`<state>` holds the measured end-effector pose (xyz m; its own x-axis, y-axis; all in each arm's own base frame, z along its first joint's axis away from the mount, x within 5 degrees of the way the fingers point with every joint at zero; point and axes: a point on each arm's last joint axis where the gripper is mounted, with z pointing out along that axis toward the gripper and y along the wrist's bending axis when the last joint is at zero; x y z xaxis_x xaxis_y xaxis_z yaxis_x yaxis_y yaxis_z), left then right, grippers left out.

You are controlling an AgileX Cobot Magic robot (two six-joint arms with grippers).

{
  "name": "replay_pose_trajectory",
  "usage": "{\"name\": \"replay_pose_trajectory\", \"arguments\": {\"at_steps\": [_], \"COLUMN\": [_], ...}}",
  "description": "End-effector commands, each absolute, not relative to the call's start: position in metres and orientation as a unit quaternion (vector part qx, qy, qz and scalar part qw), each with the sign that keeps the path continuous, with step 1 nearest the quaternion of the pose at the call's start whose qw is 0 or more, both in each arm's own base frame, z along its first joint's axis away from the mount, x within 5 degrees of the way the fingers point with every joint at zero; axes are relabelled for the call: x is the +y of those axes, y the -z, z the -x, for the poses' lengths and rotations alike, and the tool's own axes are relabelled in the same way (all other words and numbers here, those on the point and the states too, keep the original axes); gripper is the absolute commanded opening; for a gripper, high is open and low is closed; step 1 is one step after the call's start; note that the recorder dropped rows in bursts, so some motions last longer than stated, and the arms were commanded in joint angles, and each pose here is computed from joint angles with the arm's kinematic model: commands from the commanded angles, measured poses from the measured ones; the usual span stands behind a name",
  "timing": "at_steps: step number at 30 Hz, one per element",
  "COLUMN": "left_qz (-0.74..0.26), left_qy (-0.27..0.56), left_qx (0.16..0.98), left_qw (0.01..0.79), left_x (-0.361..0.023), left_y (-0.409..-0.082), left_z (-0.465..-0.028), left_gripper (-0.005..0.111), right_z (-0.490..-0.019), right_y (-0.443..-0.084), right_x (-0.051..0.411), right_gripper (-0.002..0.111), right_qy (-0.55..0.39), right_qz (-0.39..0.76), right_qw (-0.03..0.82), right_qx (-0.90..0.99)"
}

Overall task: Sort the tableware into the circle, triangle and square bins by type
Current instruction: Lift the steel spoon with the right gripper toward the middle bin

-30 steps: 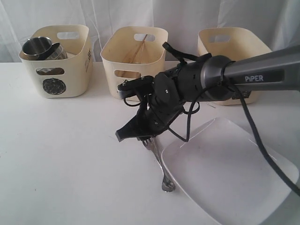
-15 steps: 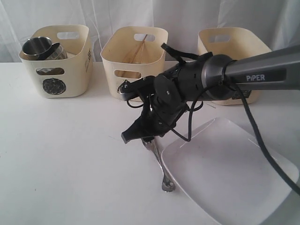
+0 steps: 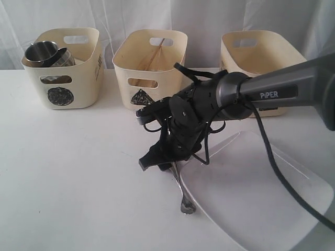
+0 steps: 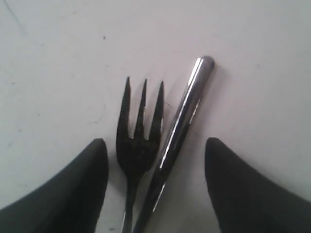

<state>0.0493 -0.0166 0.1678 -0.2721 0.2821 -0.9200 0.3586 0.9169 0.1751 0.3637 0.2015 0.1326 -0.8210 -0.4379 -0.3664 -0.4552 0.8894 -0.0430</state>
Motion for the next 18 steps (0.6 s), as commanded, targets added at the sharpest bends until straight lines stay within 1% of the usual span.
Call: {"name": "replay_pose_trajectory", "arguments": {"at_steps": [1, 2, 7, 8, 12, 18], "left_qz": [-0.203, -0.203, -0.203, -0.203, -0.203, -0.203], "left_qy": [0.036, 0.036, 0.036, 0.036, 0.036, 0.036], "left_qx": [0.797, 0.797, 0.797, 0.797, 0.797, 0.797], "left_qw": [0.568, 0.568, 0.568, 0.568, 0.568, 0.568], "left_x": [-0.017, -0.017, -0.017, -0.017, -0.017, -0.017], "left_y": [-0.166, -0.166, -0.166, -0.166, -0.166, -0.166], "left_z": [-0.049, -0.049, -0.049, -0.049, -0.049, -0.049], "left_gripper": [0.000, 0.000, 0.000, 0.000, 0.000, 0.000], "right_z": [-0.361, -0.361, -0.356, -0.356, -0.355, -0.361], "right_y": [-0.124, -0.124, -0.124, -0.124, -0.128, -0.144], "right_x": [0.203, 0.203, 0.213, 0.215, 0.227, 0.244], "right_gripper": [0.047, 0.042, 0.004, 0.000, 0.000, 0.000], "right_qy": [-0.013, -0.012, -0.019, -0.021, -0.041, -0.075], "right_qz": [0.249, 0.253, 0.267, 0.269, 0.267, 0.256], "right_qw": [0.166, 0.166, 0.170, 0.174, 0.194, 0.237], "right_qx": [0.954, 0.953, 0.948, 0.947, 0.943, 0.934]}}
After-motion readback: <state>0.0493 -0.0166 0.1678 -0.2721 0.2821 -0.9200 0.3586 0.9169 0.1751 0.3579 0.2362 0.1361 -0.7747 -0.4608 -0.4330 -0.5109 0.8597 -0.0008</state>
